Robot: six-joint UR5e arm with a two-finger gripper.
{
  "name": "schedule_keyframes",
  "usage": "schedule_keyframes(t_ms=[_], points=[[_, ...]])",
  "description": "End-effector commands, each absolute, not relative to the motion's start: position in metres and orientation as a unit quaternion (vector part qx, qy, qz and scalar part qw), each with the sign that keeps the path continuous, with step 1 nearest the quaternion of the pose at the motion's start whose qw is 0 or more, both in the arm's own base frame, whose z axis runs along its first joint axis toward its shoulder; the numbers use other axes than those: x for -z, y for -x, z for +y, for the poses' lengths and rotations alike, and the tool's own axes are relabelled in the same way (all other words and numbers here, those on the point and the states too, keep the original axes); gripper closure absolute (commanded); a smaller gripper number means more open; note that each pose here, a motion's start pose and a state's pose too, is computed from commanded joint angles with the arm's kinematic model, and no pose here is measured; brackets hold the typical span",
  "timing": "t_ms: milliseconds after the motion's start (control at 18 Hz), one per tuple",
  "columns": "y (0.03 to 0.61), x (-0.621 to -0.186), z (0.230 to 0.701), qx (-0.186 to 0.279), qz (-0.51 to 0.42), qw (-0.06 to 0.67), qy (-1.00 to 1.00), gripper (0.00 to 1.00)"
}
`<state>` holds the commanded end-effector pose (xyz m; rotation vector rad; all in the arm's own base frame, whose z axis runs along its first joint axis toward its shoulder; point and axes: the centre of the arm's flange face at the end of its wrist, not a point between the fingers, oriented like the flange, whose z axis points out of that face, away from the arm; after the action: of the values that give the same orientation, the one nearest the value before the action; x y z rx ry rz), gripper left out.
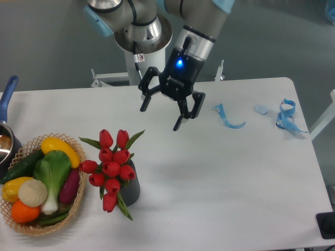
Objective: Pick up the flowers from the vase
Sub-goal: 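Lower the open gripper over the red tulip stems above the grey vase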
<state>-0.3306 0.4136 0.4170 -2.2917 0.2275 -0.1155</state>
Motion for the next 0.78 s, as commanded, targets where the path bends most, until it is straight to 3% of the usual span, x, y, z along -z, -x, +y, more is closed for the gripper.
schedule_keyframes(t_ms=[778], points=[[0.332, -0.364, 0.486, 0.075, 0.139, 0.401, 0.902, 0.0]])
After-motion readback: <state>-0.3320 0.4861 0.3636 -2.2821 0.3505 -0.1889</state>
